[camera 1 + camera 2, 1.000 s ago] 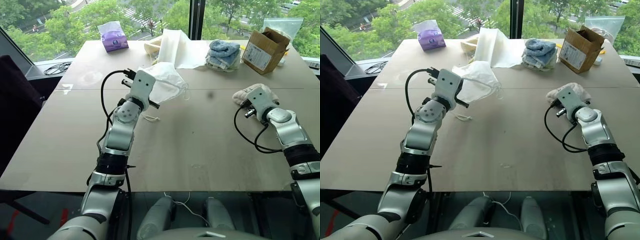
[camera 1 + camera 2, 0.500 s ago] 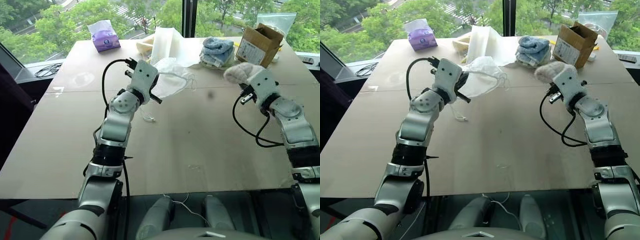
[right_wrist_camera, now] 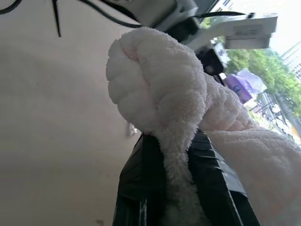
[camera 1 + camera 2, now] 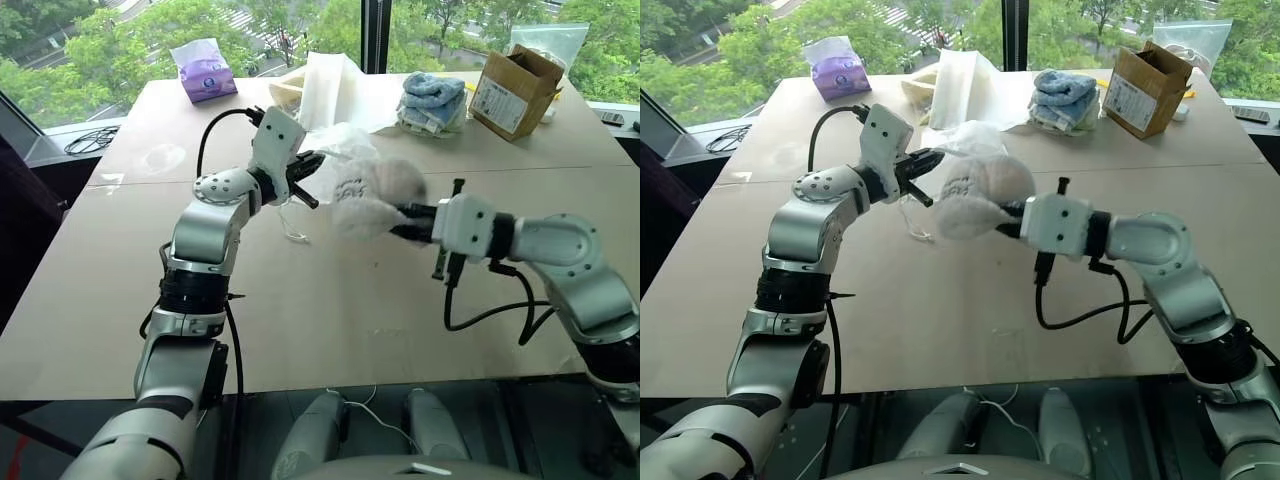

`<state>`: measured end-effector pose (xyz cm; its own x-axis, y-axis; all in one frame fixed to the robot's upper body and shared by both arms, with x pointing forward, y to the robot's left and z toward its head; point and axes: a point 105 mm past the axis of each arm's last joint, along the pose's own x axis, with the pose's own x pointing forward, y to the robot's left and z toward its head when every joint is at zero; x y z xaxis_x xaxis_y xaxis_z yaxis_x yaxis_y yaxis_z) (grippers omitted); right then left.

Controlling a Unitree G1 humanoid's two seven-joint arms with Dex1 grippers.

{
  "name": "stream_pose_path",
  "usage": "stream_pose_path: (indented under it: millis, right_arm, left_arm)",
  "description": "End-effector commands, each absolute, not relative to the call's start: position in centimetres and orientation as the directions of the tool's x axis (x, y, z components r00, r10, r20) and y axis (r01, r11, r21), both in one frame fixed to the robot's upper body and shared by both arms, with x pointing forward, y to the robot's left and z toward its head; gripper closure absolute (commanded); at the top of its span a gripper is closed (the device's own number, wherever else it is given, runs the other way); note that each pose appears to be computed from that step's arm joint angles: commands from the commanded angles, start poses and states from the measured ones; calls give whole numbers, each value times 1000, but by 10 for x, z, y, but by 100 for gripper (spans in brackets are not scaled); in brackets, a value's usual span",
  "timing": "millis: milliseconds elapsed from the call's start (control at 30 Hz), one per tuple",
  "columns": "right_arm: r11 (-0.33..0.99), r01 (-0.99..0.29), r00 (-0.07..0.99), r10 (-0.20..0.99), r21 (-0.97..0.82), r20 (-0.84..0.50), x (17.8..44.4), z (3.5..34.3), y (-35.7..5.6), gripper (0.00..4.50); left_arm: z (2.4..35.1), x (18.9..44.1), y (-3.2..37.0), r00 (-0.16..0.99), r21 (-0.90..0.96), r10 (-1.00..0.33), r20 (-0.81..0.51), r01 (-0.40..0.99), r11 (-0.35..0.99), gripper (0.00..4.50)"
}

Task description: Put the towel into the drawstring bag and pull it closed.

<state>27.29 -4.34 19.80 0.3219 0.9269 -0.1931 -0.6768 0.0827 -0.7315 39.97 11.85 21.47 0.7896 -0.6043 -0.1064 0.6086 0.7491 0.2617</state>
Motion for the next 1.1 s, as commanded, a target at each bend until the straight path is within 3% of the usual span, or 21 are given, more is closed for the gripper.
stream_pose_path:
  millis: [33,233,433,600,800,933,1100]
  right_arm:
    - [93,-588,388,904,-803,-179,282,195,-35,445]
    - [256,-514,570,815,-819,-103,317,190,-34,445]
    - [349,-484,652,755,-803,-65,339,182,-28,445]
    - [309,-499,587,808,-809,-54,340,171,8,445]
    - [112,-422,501,856,-900,-129,337,157,18,445]
    - [28,-434,362,920,-900,-146,323,153,22,445]
    - [254,-424,556,831,-870,-29,366,169,-8,445]
  left_arm:
    - [232,399,113,785,254,-615,-72,611,750,450]
    - [229,396,108,791,177,-600,-116,611,772,450]
    - [222,393,105,799,130,-578,-167,599,790,450]
    - [220,386,94,762,108,-622,-180,644,757,450]
    - [222,376,88,709,77,-684,-172,702,708,450]
    - [217,372,89,677,80,-711,-192,733,676,450]
    - [203,364,92,641,85,-727,-248,762,642,450]
